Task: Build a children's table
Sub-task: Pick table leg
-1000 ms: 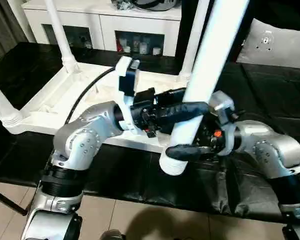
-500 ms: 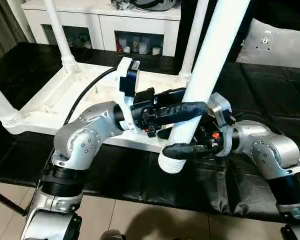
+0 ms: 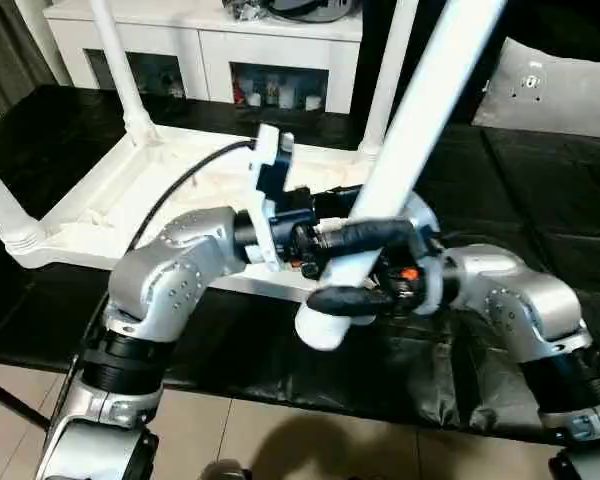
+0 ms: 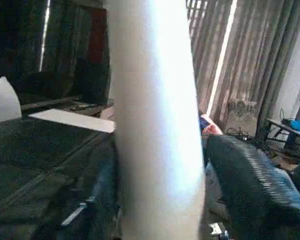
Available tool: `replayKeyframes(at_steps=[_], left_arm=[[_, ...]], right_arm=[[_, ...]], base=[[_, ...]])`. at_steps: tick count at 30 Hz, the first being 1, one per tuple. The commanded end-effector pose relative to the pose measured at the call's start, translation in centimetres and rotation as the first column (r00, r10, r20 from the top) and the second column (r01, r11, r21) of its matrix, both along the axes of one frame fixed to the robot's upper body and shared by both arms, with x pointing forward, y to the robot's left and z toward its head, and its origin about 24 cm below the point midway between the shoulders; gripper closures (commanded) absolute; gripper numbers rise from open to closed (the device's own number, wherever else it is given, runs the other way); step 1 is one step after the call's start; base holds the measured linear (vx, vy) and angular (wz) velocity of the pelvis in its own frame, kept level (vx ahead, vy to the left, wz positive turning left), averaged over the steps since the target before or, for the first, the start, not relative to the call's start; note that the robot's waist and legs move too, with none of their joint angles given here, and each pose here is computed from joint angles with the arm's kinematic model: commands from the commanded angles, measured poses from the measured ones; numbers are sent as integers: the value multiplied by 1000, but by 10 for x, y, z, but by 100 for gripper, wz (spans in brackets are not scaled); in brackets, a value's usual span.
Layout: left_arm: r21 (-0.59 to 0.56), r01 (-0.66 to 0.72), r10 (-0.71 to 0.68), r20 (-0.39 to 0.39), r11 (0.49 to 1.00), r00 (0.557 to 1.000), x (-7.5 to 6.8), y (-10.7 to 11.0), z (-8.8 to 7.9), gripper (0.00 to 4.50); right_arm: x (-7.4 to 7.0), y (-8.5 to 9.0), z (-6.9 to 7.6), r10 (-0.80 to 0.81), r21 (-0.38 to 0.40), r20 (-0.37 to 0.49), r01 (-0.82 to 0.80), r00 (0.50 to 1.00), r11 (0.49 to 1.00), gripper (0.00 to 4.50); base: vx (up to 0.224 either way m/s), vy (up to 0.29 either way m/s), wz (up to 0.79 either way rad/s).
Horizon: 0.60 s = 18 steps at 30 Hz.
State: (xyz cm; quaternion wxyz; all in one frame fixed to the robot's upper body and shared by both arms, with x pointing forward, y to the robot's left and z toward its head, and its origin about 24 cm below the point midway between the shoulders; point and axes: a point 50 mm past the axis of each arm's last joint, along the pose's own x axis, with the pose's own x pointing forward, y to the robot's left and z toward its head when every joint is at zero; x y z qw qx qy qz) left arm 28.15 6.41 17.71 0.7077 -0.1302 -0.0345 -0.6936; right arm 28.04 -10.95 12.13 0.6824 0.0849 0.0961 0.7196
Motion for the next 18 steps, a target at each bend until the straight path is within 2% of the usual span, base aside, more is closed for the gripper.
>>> replayKeyframes(at_steps=[1,5,6,8,9,11,12,13,14,18], left_arm=[[0,81,-81,63,997,995,-14,-21,6,111],[-50,66,-63,55,997,996,-16,-27,8,108],[-95,55,-52,39,994,998,-16,-28,11,75],[-113,48,-44,34,992,998,-15,-27,12,66],[-203,2,-2,-1,979,1000,-11,-24,20,66],[-296,-49,35,-51,954,998,-6,-19,27,68],[-296,-49,35,-51,954,998,-6,-19,27,68],[-366,-119,86,-106,923,991,2,-12,31,68],[-407,-168,117,-147,898,982,8,-7,32,68],[-428,-295,228,-202,854,952,20,6,31,68]], right_arm=[[3,3,-10,-61,-44,5,61,998,997,257],[5,7,-17,-110,-46,3,110,994,993,257],[6,9,-20,-126,-44,-4,126,992,991,257],[6,9,-20,-130,-41,-6,129,992,991,257],[5,9,-19,-153,-2,-16,153,988,988,257],[5,9,-16,-185,57,-29,186,982,981,257],[5,9,-16,-185,57,-29,186,982,981,257],[6,8,-13,-228,125,-47,232,973,965,257],[8,6,-12,-279,159,-70,287,958,945,257],[7,2,-18,-361,127,-100,372,927,919,258]], base=[[0,0,0],[0,0,0],[0,0,0],[0,0,0],[0,0,0],[0,0,0],[0,0,0],[0,0,0],[0,0,0],[0,0,0]])
